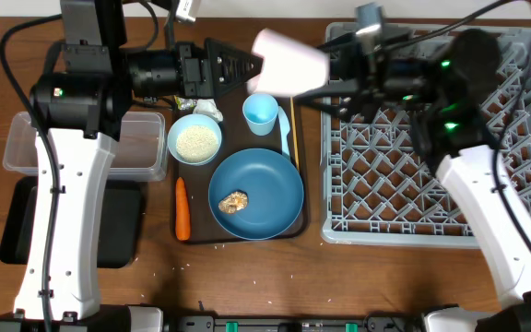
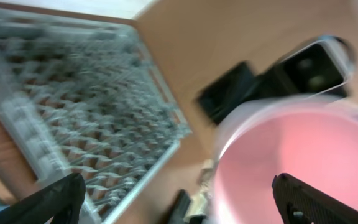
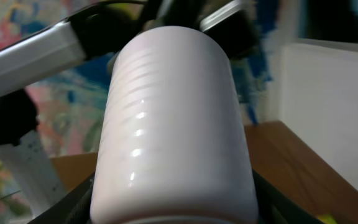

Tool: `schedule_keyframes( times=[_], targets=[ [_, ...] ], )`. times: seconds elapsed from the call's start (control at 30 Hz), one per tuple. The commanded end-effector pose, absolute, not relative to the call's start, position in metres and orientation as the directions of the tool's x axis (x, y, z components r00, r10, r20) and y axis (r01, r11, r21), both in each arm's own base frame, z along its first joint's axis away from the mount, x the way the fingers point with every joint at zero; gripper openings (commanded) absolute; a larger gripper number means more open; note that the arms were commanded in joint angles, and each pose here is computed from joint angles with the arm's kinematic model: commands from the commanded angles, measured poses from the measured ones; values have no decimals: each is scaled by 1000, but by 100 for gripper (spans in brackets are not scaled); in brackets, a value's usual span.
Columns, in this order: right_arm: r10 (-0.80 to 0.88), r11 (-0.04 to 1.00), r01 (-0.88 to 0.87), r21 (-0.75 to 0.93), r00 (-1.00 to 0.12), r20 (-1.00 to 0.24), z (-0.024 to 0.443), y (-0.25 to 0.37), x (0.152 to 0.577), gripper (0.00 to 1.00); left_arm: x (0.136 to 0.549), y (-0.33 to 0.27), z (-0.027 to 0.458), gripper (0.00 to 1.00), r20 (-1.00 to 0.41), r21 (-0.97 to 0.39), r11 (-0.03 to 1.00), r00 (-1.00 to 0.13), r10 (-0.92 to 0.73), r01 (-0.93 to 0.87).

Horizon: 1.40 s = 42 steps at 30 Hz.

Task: Sort waste into correct bins and load items into the dishwasher rack
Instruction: 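Place the pink cup upside down in the rack's right side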

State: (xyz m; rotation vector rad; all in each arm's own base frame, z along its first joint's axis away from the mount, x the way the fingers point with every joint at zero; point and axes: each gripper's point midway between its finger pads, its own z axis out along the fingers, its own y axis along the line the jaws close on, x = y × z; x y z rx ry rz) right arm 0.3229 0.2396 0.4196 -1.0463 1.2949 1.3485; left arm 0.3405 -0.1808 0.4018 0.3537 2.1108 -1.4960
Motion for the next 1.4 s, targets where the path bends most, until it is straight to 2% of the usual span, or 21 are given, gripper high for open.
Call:
schedule_keyframes(
  times=[0.0, 0.07, 0.13, 0.33, 0.47, 0.67, 0.77, 0.87, 0.97, 1.1, 1.27, 1.37],
  targets=[
    [90, 83, -965, 248, -241, -966, 423, 210, 337, 46, 371, -150, 374, 98, -595, -692, 595, -790, -149, 409],
    [104, 122, -948, 294, -282, -954, 422, 192, 347, 46, 381, -131, 359, 98, -583, -653, 685, -791, -185, 322],
    [128, 166, -922, 351, -333, -934, 422, 172, 356, 46, 385, -120, 352, 98, -580, -626, 729, -790, -200, 275],
    [226, 256, -812, 524, -476, -850, 422, 119, 377, 47, 384, -117, 350, 98, -583, -619, 736, -789, -195, 276],
    [364, 305, -708, 637, -531, -765, 431, 99, 395, 47, 384, -117, 350, 98, -583, -619, 736, -789, -195, 275],
    [538, 394, -598, 698, -466, -702, 445, 78, 416, 45, 384, -117, 350, 98, -579, -621, 735, -792, -195, 273],
    [609, 474, -473, 743, -433, -665, 431, 61, 430, 43, 383, -117, 349, 98, -573, -623, 735, -796, -195, 267],
    [652, 609, -246, 754, -387, -652, 395, 35, 442, 43, 382, -117, 348, 98, -571, -623, 736, -798, -195, 266],
    [619, 750, 26, 661, -378, -688, 346, 0, 437, 43, 382, -117, 348, 98, -570, -623, 736, -798, -195, 266],
    [550, 834, 271, 481, -481, -683, 298, -29, 400, 44, 382, -117, 348, 98, -570, -623, 736, -798, -195, 266],
    [500, 862, 443, 247, -657, -564, 262, -49, 336, 45, 382, -117, 348, 98, -570, -623, 736, -798, -195, 266],
    [511, 847, 512, 143, -711, -483, 244, -64, 304, 45, 382, -117, 348, 98, -571, -623, 736, -798, -195, 266]
  ],
)
